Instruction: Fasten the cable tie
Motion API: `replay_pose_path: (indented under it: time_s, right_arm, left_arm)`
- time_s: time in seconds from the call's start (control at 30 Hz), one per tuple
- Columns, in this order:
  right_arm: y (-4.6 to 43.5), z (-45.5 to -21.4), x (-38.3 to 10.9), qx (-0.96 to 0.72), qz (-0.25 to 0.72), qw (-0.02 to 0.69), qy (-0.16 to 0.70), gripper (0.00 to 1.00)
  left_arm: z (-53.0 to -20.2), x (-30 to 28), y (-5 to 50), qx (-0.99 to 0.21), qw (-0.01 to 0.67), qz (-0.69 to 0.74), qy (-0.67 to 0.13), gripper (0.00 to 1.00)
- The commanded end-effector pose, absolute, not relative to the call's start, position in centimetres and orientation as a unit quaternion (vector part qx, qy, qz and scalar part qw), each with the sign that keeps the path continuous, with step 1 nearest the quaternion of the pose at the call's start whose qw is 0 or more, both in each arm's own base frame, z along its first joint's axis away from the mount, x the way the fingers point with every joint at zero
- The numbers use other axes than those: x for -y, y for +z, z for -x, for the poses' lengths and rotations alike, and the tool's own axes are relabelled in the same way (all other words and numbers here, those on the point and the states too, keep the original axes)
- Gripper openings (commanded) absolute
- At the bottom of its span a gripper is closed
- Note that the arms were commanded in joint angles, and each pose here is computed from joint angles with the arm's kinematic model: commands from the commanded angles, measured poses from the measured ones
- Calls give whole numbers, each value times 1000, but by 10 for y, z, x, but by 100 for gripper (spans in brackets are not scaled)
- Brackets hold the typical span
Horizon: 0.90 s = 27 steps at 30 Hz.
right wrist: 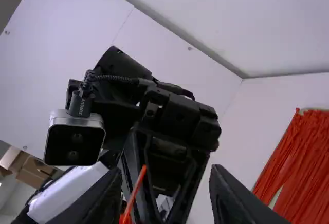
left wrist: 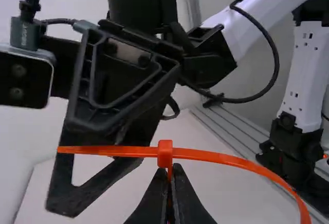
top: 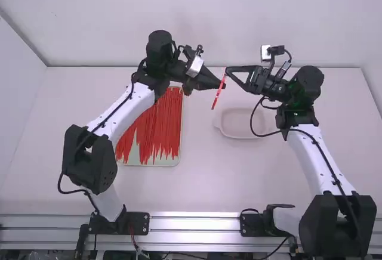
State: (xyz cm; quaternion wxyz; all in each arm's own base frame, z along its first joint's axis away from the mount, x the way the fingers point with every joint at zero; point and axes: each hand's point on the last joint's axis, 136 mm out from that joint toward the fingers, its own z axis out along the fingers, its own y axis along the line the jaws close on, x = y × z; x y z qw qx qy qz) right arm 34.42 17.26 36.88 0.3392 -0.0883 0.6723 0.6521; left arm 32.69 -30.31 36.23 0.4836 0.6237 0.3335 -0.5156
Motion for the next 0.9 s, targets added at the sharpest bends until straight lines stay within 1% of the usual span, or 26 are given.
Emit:
replay_pose_path:
  time_s: [0.0, 0.07, 0.27, 0.43, 0.57, 0.7, 0.73, 0.77, 0.87]
  right_arm:
    - [379, -339, -178, -664, 100, 335, 661, 40]
    - [387, -332, -179, -655, 116, 337, 667, 31]
    - [391, -330, -175, -651, 120, 335, 670, 25]
    - [389, -326, -176, -653, 127, 326, 671, 18]
    - [389, -324, -182, -653, 132, 320, 674, 17]
    - [390, -321, -185, -652, 136, 317, 676, 8]
    - [389, -322, -184, -652, 136, 318, 675, 3]
    - [389, -322, -184, -652, 136, 317, 675, 0]
    - [390, -321, -185, -651, 136, 317, 675, 0]
  left_arm:
    - [-317, 300, 374, -317, 485, -632, -515, 2]
    - [-317, 300, 374, -317, 485, -632, -514, 2]
    - [-320, 300, 374, -314, 496, -634, -504, 2]
    - [-325, 294, 377, -311, 506, -635, -495, 2]
    - [-323, 297, 379, -308, 507, -636, -494, 2]
    - [-322, 297, 379, -305, 507, -638, -493, 2]
    - [-323, 297, 379, -305, 508, -637, -493, 2]
    - [-323, 297, 379, -306, 507, -637, -493, 2]
    - [-323, 297, 378, -308, 506, -636, -495, 2]
